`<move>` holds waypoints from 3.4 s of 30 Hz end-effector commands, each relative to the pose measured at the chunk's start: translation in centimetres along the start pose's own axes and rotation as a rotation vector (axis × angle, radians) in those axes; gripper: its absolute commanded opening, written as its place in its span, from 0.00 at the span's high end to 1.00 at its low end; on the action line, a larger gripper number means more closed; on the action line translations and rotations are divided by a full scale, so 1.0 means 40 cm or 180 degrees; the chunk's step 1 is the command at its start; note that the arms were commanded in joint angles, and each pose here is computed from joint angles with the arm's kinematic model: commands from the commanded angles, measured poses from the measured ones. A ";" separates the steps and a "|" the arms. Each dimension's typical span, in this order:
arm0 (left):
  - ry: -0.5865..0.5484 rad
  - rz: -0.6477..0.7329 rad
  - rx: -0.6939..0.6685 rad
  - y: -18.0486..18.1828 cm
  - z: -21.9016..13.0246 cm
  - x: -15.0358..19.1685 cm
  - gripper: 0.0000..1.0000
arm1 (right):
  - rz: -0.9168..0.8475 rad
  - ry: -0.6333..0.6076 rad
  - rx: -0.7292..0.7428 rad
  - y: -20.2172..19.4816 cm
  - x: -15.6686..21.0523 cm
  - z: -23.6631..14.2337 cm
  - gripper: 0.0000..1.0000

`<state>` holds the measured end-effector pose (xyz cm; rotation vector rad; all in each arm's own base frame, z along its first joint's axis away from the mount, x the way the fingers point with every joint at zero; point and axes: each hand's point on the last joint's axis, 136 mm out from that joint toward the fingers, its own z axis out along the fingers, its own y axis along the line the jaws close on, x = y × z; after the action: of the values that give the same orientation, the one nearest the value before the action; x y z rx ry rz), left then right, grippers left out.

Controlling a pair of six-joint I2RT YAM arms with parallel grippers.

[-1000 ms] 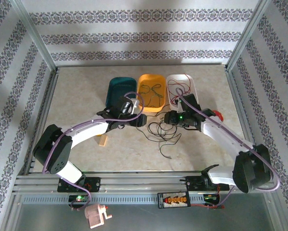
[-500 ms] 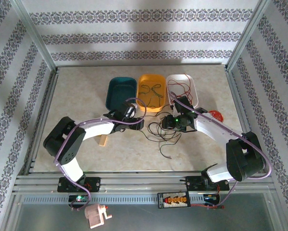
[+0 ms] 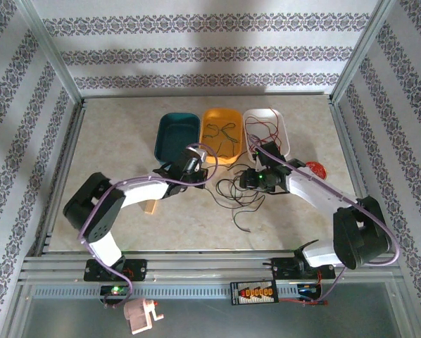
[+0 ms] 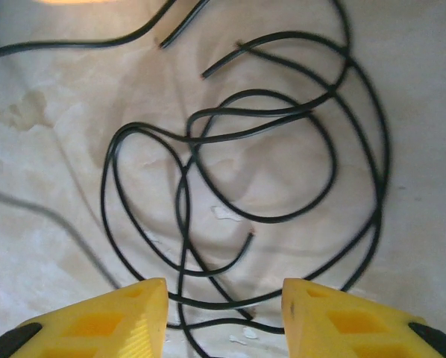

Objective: Untangle the cables

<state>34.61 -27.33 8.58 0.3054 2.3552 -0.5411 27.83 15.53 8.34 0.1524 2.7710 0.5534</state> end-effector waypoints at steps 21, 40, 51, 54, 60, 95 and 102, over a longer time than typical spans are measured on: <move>-0.2014 0.0434 0.1470 -0.250 -0.634 -0.362 1.00 | 0.0601 -0.1130 0.0131 -0.105 -0.094 -0.152 0.55; -0.2928 0.0703 0.2026 -0.324 -0.947 -0.457 1.00 | 0.0631 -0.1211 0.0162 -0.116 -0.093 -0.161 0.55; -0.3323 0.0464 0.1079 -0.211 -0.939 -0.544 1.00 | 0.0595 -0.1173 0.0107 -0.106 -0.090 -0.160 0.55; -0.3272 0.0197 0.0385 -0.119 -0.898 -0.583 1.00 | 0.0572 -0.1147 0.0066 -0.099 -0.091 -0.157 0.55; -0.3045 -0.0120 0.0022 0.016 -0.801 -0.660 1.00 | 0.0507 -0.1121 0.0036 -0.086 -0.096 -0.156 0.55; -0.0389 -0.0809 -0.0826 0.422 -0.036 -0.306 0.77 | 0.0366 -0.1026 0.0031 -0.077 -0.084 -0.156 0.54; -0.0495 -0.0755 -0.0836 0.407 -0.060 -0.351 0.60 | 0.0379 -0.1017 0.0028 -0.077 -0.080 -0.154 0.54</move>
<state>48.81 -12.59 12.02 -0.1591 2.3342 -0.3543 28.82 9.63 12.44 0.4037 2.4796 0.4850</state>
